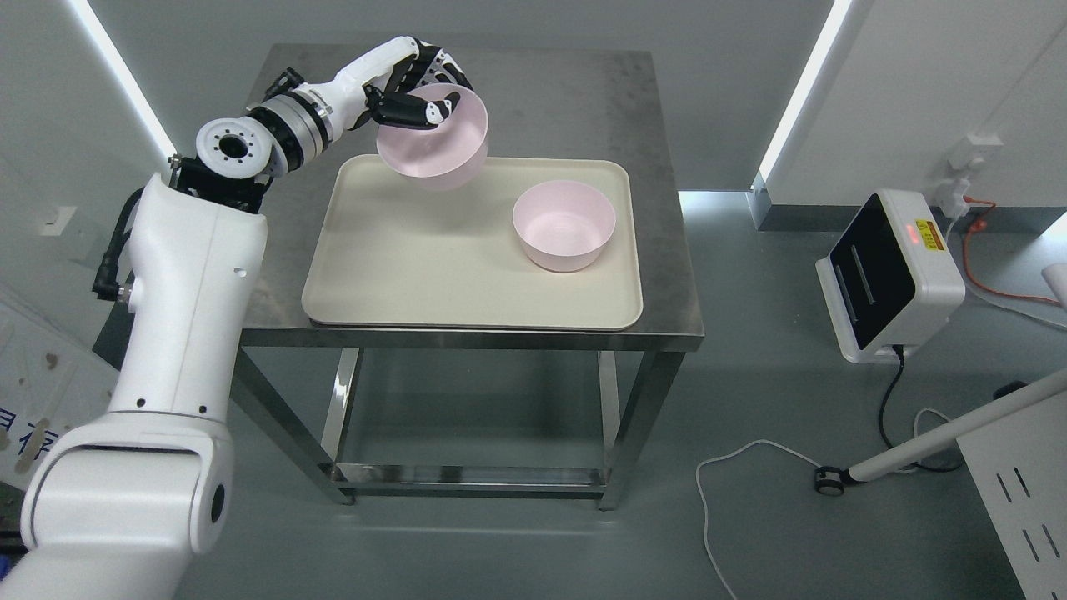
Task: Stack pink IKEA bowls on left shelf middle
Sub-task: 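Lift the pink bowl and lower it into the other pink bowl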
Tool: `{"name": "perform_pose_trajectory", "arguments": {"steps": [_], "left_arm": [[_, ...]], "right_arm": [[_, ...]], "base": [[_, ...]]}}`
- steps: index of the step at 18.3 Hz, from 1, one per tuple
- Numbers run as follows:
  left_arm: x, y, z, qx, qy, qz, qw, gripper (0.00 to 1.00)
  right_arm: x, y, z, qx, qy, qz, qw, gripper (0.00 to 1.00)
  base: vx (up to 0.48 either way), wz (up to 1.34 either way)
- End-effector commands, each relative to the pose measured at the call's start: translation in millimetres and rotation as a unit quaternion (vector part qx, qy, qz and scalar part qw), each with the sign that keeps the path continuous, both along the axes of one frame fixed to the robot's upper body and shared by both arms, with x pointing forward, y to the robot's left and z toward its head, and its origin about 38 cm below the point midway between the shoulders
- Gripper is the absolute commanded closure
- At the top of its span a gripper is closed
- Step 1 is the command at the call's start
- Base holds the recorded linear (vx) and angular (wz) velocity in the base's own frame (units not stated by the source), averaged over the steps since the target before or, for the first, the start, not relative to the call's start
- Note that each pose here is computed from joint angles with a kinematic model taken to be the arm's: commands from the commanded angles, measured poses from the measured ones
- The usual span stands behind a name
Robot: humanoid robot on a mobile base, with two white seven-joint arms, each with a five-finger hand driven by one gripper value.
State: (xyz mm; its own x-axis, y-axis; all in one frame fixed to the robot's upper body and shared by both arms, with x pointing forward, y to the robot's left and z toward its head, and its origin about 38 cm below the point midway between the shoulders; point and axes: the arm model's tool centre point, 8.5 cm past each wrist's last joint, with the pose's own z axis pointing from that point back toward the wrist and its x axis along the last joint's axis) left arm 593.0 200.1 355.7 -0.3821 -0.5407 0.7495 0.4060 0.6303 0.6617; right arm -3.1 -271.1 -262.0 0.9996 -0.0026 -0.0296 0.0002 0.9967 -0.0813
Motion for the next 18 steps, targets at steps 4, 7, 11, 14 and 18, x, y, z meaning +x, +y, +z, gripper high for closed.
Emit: {"name": "perform_pose_trajectory", "arguments": {"steps": [4, 7, 11, 14, 18], "left_arm": [[-16.1, -134.3, -33.0, 0.147, -0.019, -0.078, 0.986, 0.97], [-17.5, -144.3, -43.1, 0.166, -0.022, -0.075, 0.983, 0.97], [-17.3, -146.2, -49.4, 0.176, -0.014, -0.074, 0.981, 0.97], [-16.5, -145.1, -50.3, 0.174, -0.007, -0.068, 0.982, 0.97], [-16.1, -145.5, -45.5, 0.167, -0.007, -0.069, 0.983, 0.97]], "right_arm": [[-7.7, -11.4, 0.6, -0.009, 0.000, -0.005, 1.000, 0.00], [-7.7, -11.4, 0.6, -0.009, 0.000, -0.006, 1.000, 0.00], [-7.7, -11.4, 0.6, -0.009, 0.000, -0.005, 1.000, 0.00], [-7.6, -11.4, 0.6, -0.009, -0.001, -0.005, 1.000, 0.00], [-7.6, -11.4, 0.6, -0.009, -0.001, -0.005, 1.000, 0.00]], "base": [[0.000, 0.00], [0.000, 0.00], [0.000, 0.00], [0.000, 0.00], [0.000, 0.00]]}}
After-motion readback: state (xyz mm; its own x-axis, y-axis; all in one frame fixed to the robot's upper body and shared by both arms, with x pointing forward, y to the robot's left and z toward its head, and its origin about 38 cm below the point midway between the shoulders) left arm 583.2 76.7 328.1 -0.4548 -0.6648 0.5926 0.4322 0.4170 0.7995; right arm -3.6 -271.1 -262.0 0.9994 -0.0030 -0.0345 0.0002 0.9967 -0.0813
